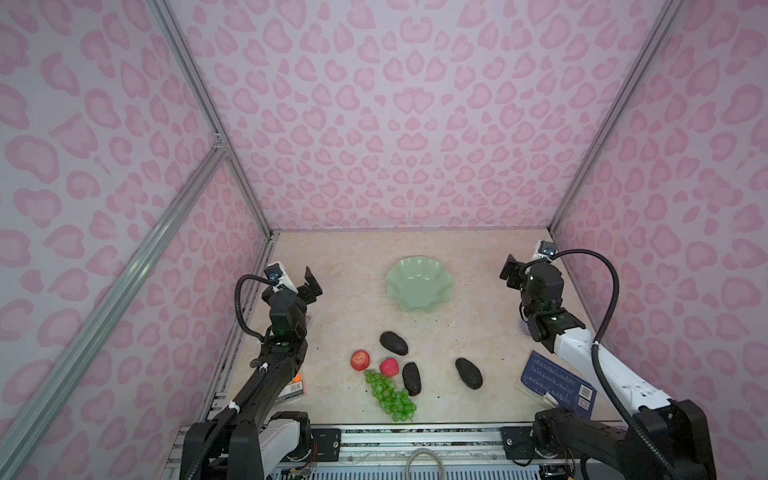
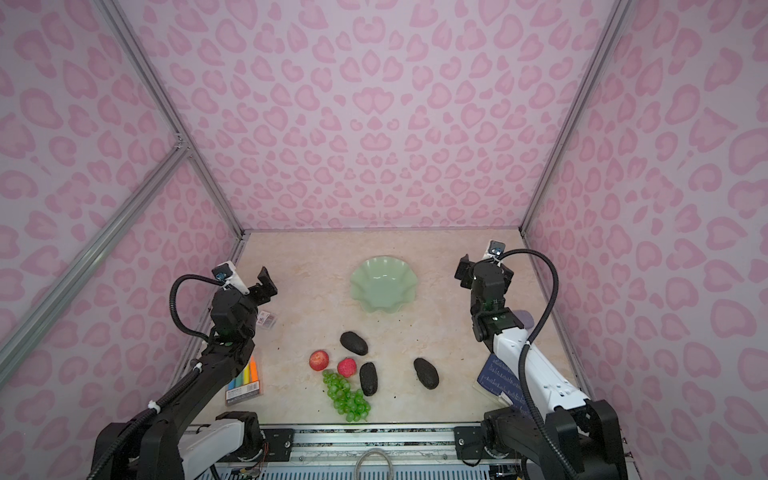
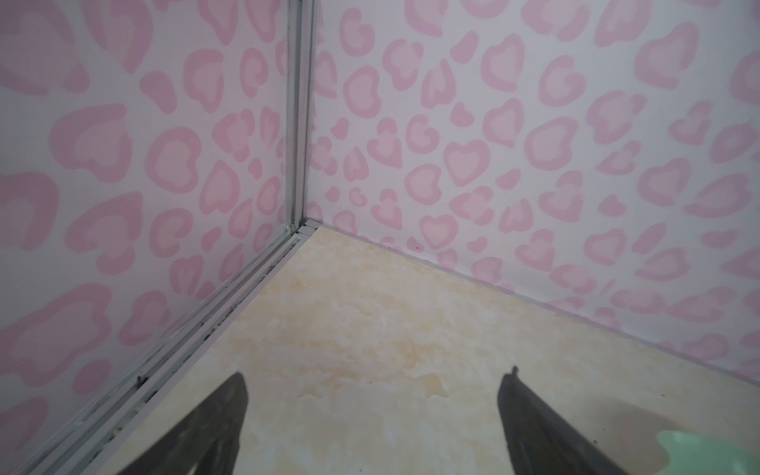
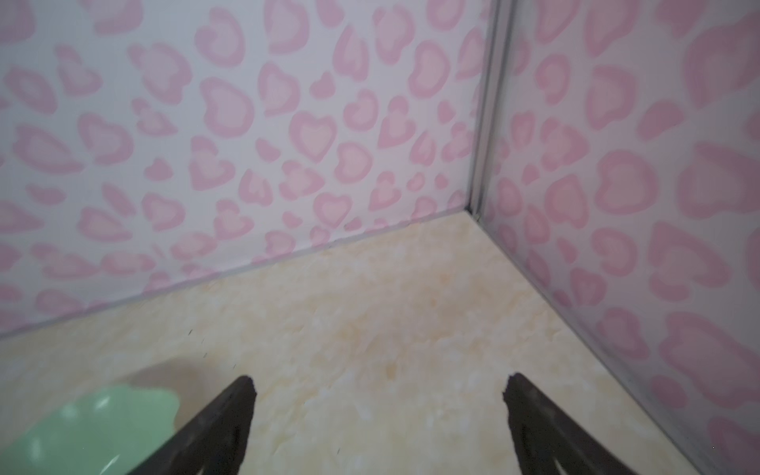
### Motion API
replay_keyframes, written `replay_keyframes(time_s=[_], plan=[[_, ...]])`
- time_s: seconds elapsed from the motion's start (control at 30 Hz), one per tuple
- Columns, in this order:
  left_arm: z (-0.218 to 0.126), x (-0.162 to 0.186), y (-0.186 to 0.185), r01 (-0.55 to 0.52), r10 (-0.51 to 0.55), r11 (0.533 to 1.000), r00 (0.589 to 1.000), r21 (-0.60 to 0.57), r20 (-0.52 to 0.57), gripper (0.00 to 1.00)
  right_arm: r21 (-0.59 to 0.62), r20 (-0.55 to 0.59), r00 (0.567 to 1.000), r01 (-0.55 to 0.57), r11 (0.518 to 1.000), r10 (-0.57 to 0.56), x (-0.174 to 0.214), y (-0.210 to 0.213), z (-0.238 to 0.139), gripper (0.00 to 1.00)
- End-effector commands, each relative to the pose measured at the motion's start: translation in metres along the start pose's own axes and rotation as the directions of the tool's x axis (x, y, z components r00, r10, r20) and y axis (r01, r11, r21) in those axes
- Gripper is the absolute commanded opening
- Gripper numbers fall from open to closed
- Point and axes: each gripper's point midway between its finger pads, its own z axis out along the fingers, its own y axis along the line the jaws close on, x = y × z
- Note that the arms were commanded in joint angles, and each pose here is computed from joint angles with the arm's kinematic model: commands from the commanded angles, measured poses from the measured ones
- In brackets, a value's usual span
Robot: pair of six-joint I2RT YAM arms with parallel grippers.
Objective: Place and organize the fake fruits in the fruit bowl
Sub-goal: 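Reach the right gripper down to the avocado nearest the robot, then carry the avocado into the green bowl with right gripper while left reaches toward apple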
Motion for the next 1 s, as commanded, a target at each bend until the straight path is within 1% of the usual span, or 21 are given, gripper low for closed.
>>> replay_keyframes(time_s=[0.0,0.1,0.17,0.27,0.43,0.57,0.73,0.83,0.9,0.97], plan=[[-0.011,0.015,-0.014,0.104,-0.094,0.992,0.986,0.070,-0.136,0.94,-0.184,-0.372,0.922,0.041,0.982,-0.108,0.102,0.029,-0.039,0.93],[-0.019,0.015,-0.023,0.111,-0.089,0.987,0.979,0.116,-0.181,0.94,-0.266,-0.466,0.856,0.105,0.958,-0.224,0.142,0.047,-0.073,0.91],[-0.023,0.022,-0.024,0.111,-0.082,0.987,0.970,0.115,-0.229,0.94,-0.304,-0.513,0.813,0.128,0.944,-0.276,0.166,0.056,-0.093,0.91],[-0.026,0.029,-0.026,0.114,-0.076,0.986,0.958,0.125,-0.276,0.93,-0.329,-0.568,0.766,0.122,0.936,-0.300,0.195,0.059,-0.114,0.90],[-0.031,0.032,-0.029,0.122,-0.075,0.982,0.954,0.146,-0.289,0.93,-0.325,-0.612,0.727,0.127,0.937,-0.311,0.227,0.056,-0.131,0.89],[-0.034,0.031,-0.030,0.118,-0.069,0.981,0.955,0.156,-0.290,0.93,-0.337,-0.636,0.708,0.101,0.936,-0.306,0.246,0.059,-0.135,0.87],[-0.037,0.031,-0.030,0.115,-0.064,0.980,0.955,0.162,-0.290,0.93,-0.336,-0.651,0.690,0.110,0.935,-0.315,0.262,0.062,-0.133,0.74],[-0.039,0.033,-0.029,0.118,-0.067,0.980,0.955,0.161,-0.290,0.93,-0.337,-0.649,0.685,0.130,0.932,-0.330,0.267,0.065,-0.131,0.60],[-0.040,0.033,-0.029,0.120,-0.069,0.980,0.954,0.159,-0.293,0.93,-0.339,-0.652,0.676,0.144,0.930,-0.342,0.271,0.066,-0.131,0.47],[-0.040,0.034,-0.027,0.117,-0.068,0.982,0.952,0.151,-0.297,0.93,-0.347,-0.649,0.673,0.152,0.925,-0.354,0.269,0.070,-0.131,0.38]])
